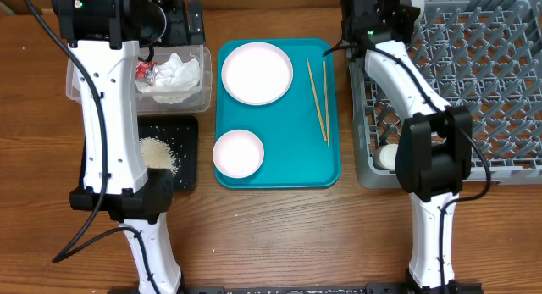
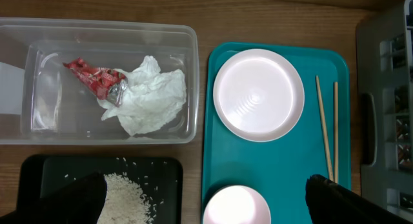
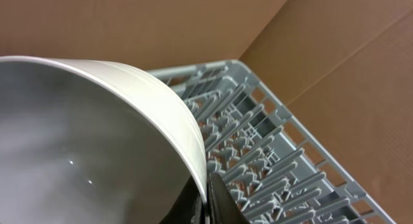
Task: Sort waste into correct bins and load items into the dishwasher
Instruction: 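Carry the grey bowl into the dish rack and release it, then reach right gripper to the pink bowl and grasp its rim, then carry the pink bowl right and lower it into the dish rack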
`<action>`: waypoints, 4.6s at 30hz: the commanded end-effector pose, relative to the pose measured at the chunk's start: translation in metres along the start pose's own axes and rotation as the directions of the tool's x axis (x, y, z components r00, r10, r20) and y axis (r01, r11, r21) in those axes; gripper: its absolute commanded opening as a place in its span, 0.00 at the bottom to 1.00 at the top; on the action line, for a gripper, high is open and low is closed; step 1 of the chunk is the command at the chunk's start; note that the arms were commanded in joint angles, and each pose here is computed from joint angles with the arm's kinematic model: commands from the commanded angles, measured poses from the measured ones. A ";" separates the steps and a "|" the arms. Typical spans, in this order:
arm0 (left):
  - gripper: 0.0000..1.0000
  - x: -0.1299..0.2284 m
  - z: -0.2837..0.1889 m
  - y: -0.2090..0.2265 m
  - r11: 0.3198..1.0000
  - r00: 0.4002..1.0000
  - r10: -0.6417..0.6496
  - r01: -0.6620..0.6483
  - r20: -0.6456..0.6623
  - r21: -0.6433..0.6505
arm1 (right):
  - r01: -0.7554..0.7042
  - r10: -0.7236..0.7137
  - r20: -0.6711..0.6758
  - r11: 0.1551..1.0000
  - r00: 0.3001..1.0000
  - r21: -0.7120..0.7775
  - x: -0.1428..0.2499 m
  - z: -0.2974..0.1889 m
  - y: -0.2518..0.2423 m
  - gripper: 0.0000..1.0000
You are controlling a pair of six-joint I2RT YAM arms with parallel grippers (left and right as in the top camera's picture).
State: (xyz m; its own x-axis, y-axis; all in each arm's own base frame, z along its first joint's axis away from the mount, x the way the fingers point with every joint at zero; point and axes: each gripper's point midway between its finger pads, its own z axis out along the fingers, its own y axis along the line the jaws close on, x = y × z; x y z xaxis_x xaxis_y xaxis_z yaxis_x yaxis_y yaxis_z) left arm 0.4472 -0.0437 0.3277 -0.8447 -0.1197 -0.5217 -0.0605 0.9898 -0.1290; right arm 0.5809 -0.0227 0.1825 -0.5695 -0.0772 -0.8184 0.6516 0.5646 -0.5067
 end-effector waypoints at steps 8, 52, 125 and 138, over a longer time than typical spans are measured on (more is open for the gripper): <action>1.00 -0.001 -0.007 0.001 1.000 1.000 -0.013 0.013 0.017 -0.006 | 0.031 -0.031 -0.019 0.999 0.999 0.018 0.015 0.012 0.008 0.04; 1.00 -0.001 -0.007 0.001 1.000 1.000 -0.013 0.013 0.017 -0.006 | 0.248 -0.264 -0.008 0.916 0.964 -0.317 0.016 -0.103 0.039 0.46; 1.00 -0.001 -0.007 0.001 1.000 1.000 -0.013 0.013 0.017 -0.006 | 0.175 -0.174 -0.020 0.975 0.985 0.137 0.051 -0.121 -0.170 0.04; 1.00 -0.001 -0.007 0.001 1.000 1.000 -0.013 0.013 0.017 -0.006 | 0.154 -0.150 -0.056 0.985 0.987 0.080 0.107 -0.104 -0.131 0.04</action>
State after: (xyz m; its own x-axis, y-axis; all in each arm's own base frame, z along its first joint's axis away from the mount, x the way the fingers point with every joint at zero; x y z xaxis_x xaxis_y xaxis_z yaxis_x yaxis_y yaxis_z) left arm 0.4470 -0.0437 0.3276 -0.8451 -0.1196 -0.5211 -0.0606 0.9898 -0.1289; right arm 0.3839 -0.0175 0.1950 -0.7040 -0.1305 -0.6981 0.5740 0.4743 -0.6675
